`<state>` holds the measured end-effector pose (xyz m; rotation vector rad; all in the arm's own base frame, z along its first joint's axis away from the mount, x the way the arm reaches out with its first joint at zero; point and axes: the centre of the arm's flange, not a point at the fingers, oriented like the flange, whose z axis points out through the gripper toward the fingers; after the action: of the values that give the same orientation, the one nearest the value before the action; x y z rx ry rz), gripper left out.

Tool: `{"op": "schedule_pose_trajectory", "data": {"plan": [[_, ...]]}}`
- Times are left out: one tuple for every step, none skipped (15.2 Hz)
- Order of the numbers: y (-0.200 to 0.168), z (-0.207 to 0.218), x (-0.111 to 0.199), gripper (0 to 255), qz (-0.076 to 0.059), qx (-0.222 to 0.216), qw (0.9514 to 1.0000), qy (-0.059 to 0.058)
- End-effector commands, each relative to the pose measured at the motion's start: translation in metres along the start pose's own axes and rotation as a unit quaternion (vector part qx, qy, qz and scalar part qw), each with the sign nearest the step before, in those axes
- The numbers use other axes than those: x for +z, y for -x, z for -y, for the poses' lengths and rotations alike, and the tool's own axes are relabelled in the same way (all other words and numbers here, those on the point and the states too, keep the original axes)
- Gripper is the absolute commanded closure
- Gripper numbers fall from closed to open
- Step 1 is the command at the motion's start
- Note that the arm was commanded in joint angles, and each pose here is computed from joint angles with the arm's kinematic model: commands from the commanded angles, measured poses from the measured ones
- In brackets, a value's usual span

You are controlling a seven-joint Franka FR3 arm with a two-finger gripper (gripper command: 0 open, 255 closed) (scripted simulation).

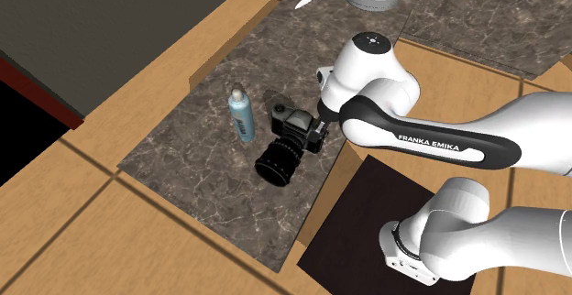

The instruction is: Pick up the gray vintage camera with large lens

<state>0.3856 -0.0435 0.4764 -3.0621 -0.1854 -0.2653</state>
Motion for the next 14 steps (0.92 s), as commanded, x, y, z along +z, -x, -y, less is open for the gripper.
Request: {"op": "schedule_pose_trajectory", "data": {"plan": [[0.0,0.0,0.001,255,0.001,0.0,1.0,0.0],[0.0,0.0,0.001,255,0.001,0.0,1.0,0.0],[0.0,0.0,0.002,255,0.001,0.0,1.0,0.0],[0.0,0.0,0.001,255,0.001,0.0,1.0,0.0],[0.0,0.0,0.001,255,0.001,0.0,1.0,0.0],[0.0,0.0,0.001,255,0.001,0.0,1.0,0.0],[0.0,0.0,0.001,255,0.001,0.0,1.0,0.0],[0.0,0.0,0.001,255,0.001,0.0,1.0,0.0],[-0.001,0.0,-0.004,255,0.001,0.0,1.0,0.0],[-0.001,0.0,-0.009,255,0.001,0.0,1.0,0.0],[-0.002,0.0,-0.014,255,0.001,0.0,1.0,0.0],[-0.003,0.001,-0.019,255,0.001,0.0,1.0,0.0],[-0.004,0.001,-0.025,255,0.001,0.0,1.0,0.0],[-0.005,0.001,-0.03,255,0.001,0.0,1.0,0.0]]}}
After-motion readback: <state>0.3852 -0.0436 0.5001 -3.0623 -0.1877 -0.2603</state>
